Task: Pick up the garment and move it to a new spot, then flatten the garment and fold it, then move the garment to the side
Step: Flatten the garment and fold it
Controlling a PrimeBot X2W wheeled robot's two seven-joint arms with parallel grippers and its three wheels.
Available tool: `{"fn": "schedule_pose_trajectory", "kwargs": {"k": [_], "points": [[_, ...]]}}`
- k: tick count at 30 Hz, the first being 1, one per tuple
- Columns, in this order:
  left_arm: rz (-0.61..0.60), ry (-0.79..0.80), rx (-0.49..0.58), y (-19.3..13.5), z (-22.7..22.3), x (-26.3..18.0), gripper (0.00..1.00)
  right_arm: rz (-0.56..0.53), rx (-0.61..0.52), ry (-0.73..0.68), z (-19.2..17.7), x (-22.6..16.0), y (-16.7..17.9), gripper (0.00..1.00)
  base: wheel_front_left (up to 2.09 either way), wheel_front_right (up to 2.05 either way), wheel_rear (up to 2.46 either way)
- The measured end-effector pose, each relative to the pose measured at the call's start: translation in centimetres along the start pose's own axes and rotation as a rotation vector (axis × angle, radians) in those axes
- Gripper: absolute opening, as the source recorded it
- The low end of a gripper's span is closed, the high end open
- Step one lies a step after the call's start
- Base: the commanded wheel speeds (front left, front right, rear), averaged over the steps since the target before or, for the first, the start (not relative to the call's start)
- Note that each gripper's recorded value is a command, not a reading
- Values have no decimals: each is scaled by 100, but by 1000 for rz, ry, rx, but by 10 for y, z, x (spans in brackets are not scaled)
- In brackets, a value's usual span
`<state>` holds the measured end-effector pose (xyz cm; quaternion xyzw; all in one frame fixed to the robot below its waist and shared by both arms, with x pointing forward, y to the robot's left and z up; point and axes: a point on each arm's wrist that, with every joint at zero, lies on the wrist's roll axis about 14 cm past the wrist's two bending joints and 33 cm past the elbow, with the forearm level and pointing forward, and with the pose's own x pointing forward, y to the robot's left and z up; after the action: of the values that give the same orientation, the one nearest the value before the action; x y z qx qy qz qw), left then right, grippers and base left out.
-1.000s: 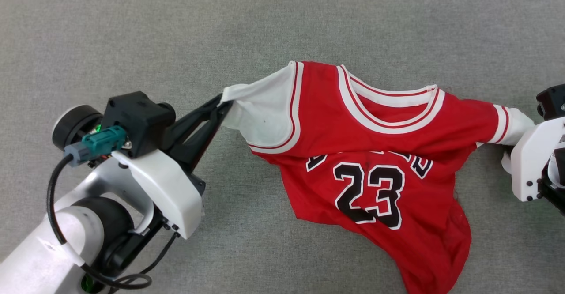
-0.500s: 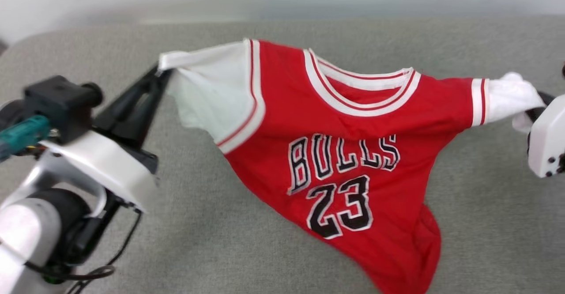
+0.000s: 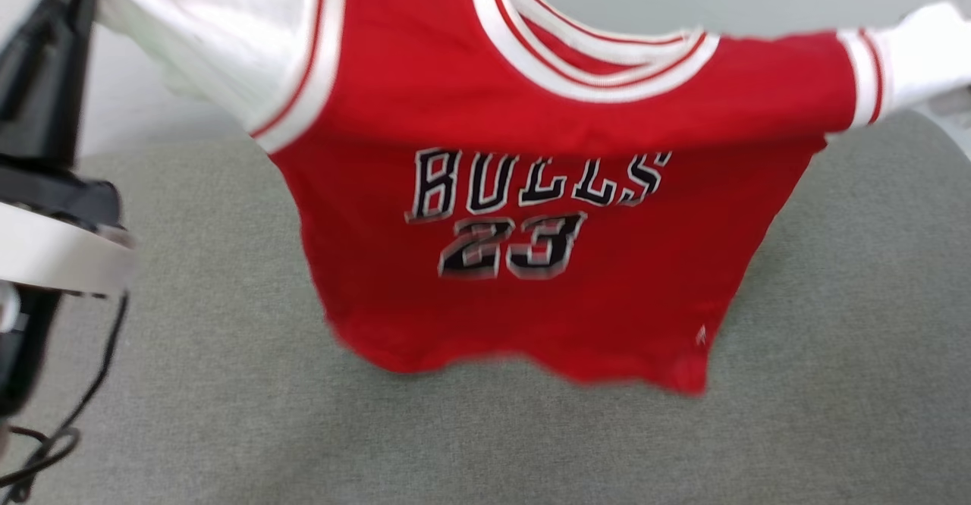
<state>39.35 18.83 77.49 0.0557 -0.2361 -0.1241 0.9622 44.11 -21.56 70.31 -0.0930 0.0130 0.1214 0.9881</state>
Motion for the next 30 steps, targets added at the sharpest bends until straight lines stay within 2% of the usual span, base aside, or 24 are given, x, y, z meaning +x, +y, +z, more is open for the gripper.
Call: {"fn": "schedule_pose_trajectory", "kwargs": {"k": [7,13,19,30], "points": [[39,-135,31,15,43,9,0,-9,7,-74,35,-8,-5,0,0,0,0],[55,-173,46,29,45,31,0,11,-3,-79,43,12,-2,0,0,0,0],[39,-128,29,40,11,70,0,14,-13,-47,37,55,-8,0,0,0,0],[46,-75,30,65,-70,171,0,-43,2,-61,17,167,-33,0,0,0,0]]}}
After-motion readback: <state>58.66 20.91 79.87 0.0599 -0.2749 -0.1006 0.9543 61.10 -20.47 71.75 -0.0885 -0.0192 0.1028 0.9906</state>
